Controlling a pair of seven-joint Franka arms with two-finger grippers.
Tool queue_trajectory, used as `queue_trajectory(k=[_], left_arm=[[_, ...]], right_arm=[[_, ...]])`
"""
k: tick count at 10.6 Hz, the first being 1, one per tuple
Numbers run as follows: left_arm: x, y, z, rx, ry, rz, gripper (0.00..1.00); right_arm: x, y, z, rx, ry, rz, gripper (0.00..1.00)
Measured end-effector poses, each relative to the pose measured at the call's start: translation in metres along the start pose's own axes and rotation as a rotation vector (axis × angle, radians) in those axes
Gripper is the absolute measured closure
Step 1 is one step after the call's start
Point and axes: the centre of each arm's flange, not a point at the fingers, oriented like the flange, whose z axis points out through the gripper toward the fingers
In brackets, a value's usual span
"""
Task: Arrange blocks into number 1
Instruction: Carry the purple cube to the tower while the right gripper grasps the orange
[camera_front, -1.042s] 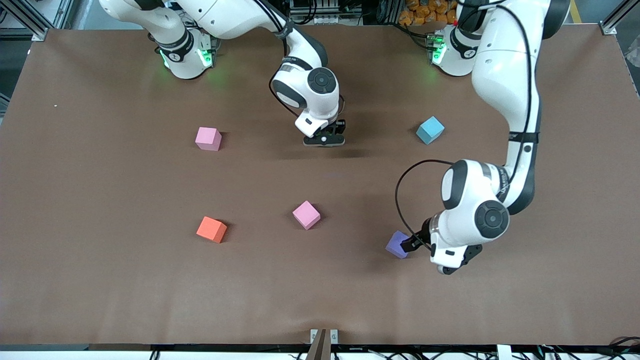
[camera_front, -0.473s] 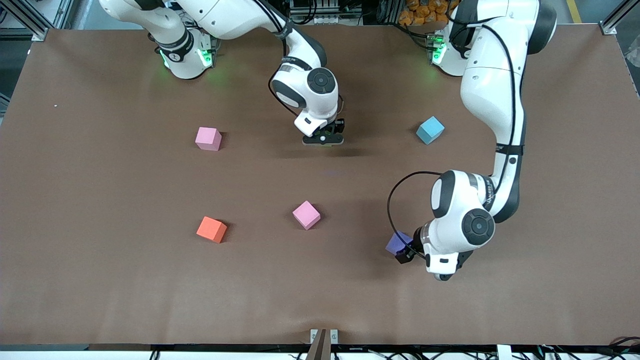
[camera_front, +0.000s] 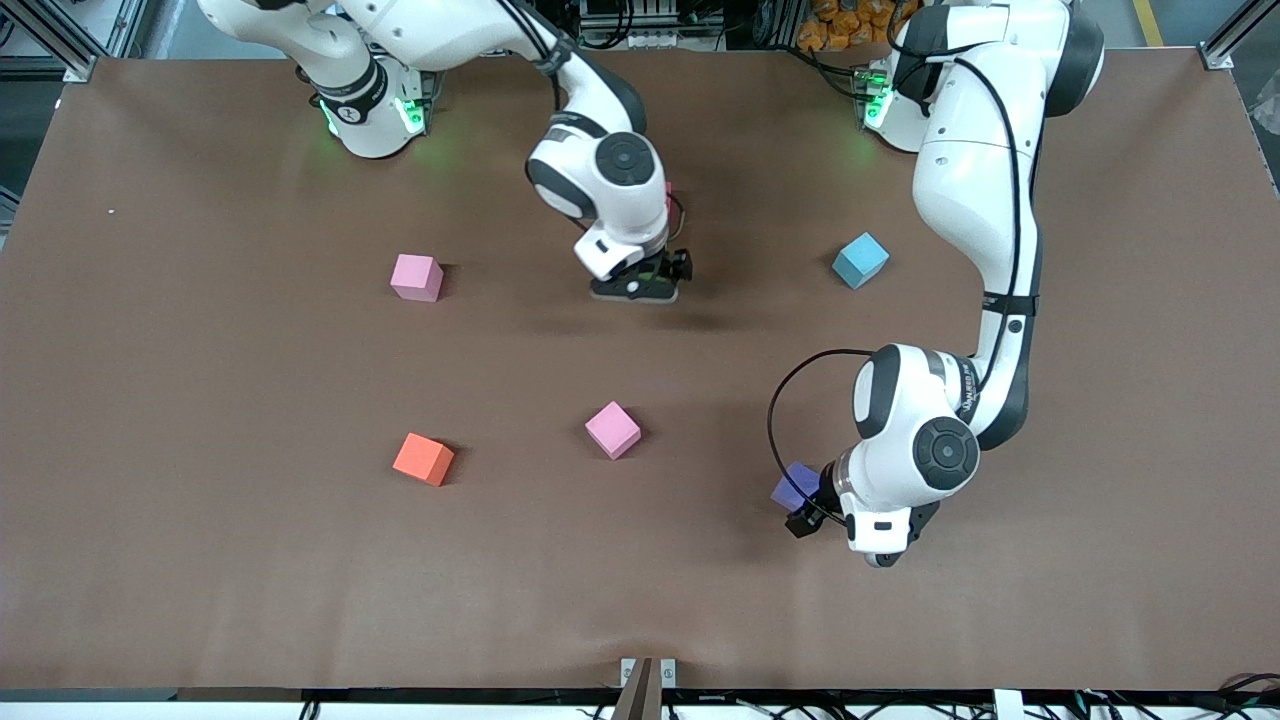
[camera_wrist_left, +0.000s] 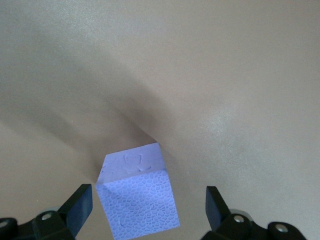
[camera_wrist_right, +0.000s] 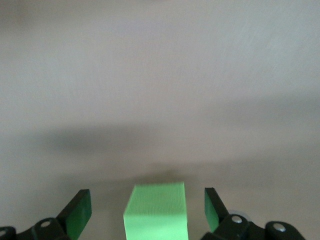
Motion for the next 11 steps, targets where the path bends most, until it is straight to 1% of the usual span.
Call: queue_trajectory(k=[1, 2, 3, 4, 6, 7, 8, 9, 11], left_arm=[[-0.003, 0.001, 0.002, 0.002, 0.0, 0.004, 0.0], [-0.005, 0.002, 0.004, 0.008, -0.002, 0.007, 0.0], [-0.007, 0.001, 0.005, 0.018, -0.009, 0.008, 0.0], [-0.007, -0.001, 0.006, 0.029, -0.014, 0.007, 0.0], [-0.006, -0.003, 0.007, 0.044, -0.021, 0.006, 0.0], [-0.006, -0.003, 0.007, 0.049, -0.024, 0.005, 0.0], [-0.006, -0.004, 0.008, 0.051, -0.025, 0.005, 0.0], [-0.006, -0.004, 0.008, 0.053, -0.025, 0.005, 0.0], [-0.006, -0.005, 0.012, 0.057, -0.027, 0.012, 0.0]], right_arm=[[0.038, 0.02, -0.022, 0.014, 0.027, 0.063, 0.0], [0.08, 0.049, -0.039, 0.008, 0.046, 0.136, 0.0], [0.124, 0.086, -0.051, -0.012, 0.061, 0.206, 0.0], [0.165, 0.126, -0.06, -0.034, 0.07, 0.248, 0.0], [0.234, 0.221, -0.069, -0.064, 0.066, 0.265, 0.0], [0.256, 0.263, -0.064, -0.074, 0.054, 0.269, 0.0], [0.27, 0.292, -0.053, -0.08, 0.036, 0.276, 0.0], [0.278, 0.305, -0.037, -0.08, 0.019, 0.28, 0.0], [0.285, 0.299, -0.007, -0.073, -0.008, 0.267, 0.0]])
